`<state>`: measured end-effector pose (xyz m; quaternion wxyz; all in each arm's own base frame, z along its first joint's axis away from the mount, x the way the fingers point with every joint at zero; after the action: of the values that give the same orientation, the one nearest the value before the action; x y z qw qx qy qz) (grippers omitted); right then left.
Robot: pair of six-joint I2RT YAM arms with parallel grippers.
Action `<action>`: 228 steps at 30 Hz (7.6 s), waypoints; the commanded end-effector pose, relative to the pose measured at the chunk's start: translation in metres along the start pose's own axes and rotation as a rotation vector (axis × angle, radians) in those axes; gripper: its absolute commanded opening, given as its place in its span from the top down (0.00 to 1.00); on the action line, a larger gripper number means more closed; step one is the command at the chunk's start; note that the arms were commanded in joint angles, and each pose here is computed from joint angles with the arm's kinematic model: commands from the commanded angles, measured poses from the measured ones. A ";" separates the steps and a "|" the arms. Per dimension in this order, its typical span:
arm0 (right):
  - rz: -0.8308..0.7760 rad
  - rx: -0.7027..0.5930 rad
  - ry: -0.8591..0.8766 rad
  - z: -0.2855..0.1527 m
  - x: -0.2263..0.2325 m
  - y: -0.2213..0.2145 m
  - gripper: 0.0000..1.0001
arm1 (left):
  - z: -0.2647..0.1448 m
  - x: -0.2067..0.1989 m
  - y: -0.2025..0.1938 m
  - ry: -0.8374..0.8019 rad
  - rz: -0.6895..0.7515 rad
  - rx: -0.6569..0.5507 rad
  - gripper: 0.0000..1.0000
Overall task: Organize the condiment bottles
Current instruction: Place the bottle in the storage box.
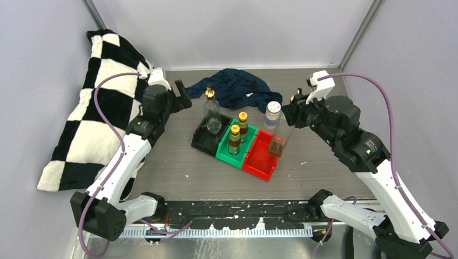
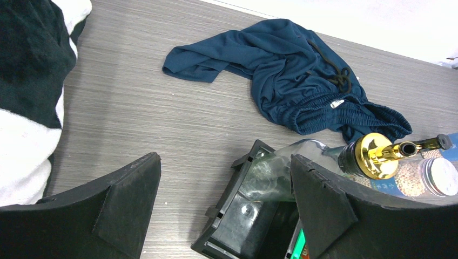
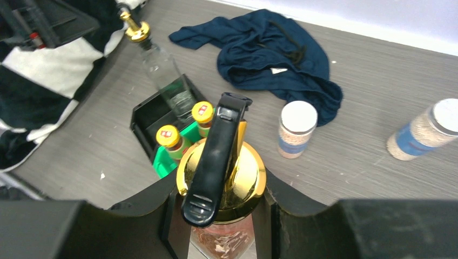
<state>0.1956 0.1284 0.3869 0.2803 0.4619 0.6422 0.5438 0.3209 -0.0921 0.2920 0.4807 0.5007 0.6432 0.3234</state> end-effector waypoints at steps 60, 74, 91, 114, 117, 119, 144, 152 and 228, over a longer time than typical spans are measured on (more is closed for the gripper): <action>-0.397 -0.042 0.740 0.052 0.249 -0.012 0.99 | -0.008 0.022 0.033 0.081 -0.119 -0.133 0.13; -0.427 -0.186 0.726 0.080 0.267 -0.013 0.99 | -0.008 0.032 0.036 0.115 -0.155 -0.139 0.14; -0.351 -0.290 0.631 0.136 0.260 -0.005 0.99 | -0.007 0.043 0.039 0.156 -0.180 -0.149 0.15; -0.209 -0.359 0.256 0.191 0.243 -0.010 0.99 | -0.011 0.044 0.042 0.152 -0.196 -0.159 0.16; -0.203 -0.363 0.209 0.193 0.242 -0.011 0.99 | -0.011 0.044 0.042 0.148 -0.200 -0.158 0.17; -0.200 -0.364 0.182 0.194 0.243 -0.013 0.99 | -0.010 0.044 0.041 0.148 -0.202 -0.156 0.17; -0.082 -0.424 -0.144 0.202 0.229 -0.031 0.99 | -0.011 0.044 0.042 0.140 -0.208 -0.161 0.18; -0.028 -0.423 -0.178 0.205 0.224 -0.039 0.99 | -0.012 0.044 0.042 0.140 -0.208 -0.161 0.18; 0.003 -0.387 -0.202 0.234 0.201 -0.086 0.99 | -0.008 0.043 0.038 0.132 -0.210 -0.149 0.19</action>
<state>0.2863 0.4125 0.2402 0.4429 0.4314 0.5543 0.5573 0.3242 -0.0417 0.3055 0.4861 0.3878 0.7029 0.3455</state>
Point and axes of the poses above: each gripper's point midway between its finger pads, its own z axis out along the fingers, its own x axis along the line the jaws close on, y = z × x, the point moved 5 cm from there along -z, back along the fingers
